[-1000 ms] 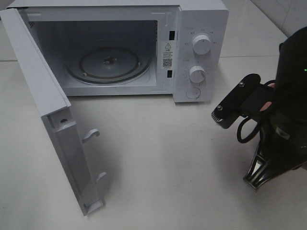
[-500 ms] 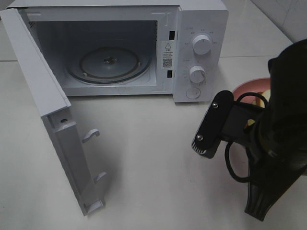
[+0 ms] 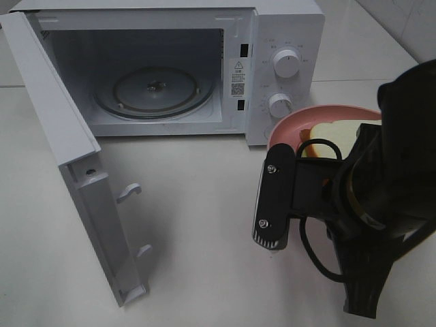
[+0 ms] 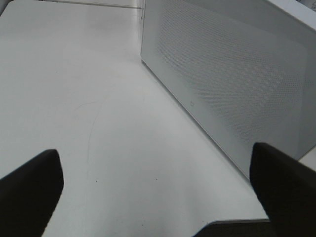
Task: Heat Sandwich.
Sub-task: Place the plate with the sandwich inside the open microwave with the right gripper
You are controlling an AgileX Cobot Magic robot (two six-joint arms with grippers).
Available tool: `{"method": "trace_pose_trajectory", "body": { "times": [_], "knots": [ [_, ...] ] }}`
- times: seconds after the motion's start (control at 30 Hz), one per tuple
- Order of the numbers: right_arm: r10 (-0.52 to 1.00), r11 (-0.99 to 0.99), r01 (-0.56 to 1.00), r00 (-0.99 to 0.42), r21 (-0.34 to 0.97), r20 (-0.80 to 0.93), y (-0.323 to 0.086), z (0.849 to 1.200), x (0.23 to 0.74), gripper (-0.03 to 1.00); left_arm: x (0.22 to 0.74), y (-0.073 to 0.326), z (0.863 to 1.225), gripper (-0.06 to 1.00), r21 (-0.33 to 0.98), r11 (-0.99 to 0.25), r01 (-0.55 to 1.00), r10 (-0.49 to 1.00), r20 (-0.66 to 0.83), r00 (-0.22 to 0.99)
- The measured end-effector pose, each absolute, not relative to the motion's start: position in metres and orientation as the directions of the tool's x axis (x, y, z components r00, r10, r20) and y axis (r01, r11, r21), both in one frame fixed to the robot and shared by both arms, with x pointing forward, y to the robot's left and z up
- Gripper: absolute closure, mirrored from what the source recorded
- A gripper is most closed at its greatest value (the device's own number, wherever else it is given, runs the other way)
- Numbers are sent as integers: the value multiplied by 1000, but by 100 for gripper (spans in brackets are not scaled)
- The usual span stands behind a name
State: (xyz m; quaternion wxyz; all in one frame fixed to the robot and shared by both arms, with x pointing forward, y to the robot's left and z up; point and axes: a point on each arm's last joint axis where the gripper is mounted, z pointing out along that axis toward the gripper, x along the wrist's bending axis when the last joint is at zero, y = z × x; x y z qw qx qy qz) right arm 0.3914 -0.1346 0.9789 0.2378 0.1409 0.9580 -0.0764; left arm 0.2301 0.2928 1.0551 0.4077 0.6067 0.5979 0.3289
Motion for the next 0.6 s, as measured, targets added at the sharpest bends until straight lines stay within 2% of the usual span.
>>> {"method": "trace_pose_trajectory", "body": {
  "times": [0.37,0.6],
  "knots": [
    [-6,996,37,-885,-81,-465,-123,978,394,90,230,293,1055,-2,888,48,457,994,-88,69],
    [-156,984,-101,-876,-144,-455,-122,979,395,90,230,293,1055,-2,888,48,457,994,-88,69]
  ]
}}
